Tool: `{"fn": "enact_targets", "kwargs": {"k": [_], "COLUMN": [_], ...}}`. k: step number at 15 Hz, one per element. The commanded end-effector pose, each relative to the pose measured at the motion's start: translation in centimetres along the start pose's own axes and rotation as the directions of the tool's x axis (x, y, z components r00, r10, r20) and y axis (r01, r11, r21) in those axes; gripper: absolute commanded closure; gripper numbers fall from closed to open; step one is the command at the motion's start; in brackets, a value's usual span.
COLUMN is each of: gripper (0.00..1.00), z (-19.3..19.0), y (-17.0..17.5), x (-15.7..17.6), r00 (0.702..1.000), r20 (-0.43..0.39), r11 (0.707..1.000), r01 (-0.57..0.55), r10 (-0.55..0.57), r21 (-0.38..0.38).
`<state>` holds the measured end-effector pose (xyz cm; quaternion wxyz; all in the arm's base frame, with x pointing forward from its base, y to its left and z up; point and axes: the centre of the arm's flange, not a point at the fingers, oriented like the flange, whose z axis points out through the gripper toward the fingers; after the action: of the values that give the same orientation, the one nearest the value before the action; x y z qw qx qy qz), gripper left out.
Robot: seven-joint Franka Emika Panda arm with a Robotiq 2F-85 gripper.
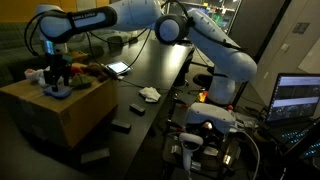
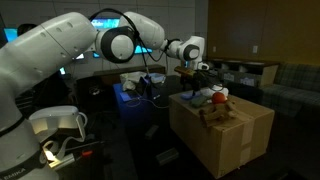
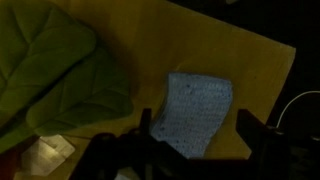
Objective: Swap the things on the box with the things on the table
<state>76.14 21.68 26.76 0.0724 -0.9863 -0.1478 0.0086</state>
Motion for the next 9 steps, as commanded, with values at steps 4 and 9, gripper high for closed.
{"fn": "enact_targets", "kwargs": {"k": [4, 9], "gripper": [0.00, 0.00], "z": [-5.3, -6.5], "y": [1.9, 3.0], "x": [1.1, 1.8], "r00": [0.993, 0.927], "r20": [-0.112, -0.374], "r11": [1.000, 0.997], "r01": [-0.022, -0.052], "r10": [0.021, 0.028], "r21": [-0.006, -0.053]}}
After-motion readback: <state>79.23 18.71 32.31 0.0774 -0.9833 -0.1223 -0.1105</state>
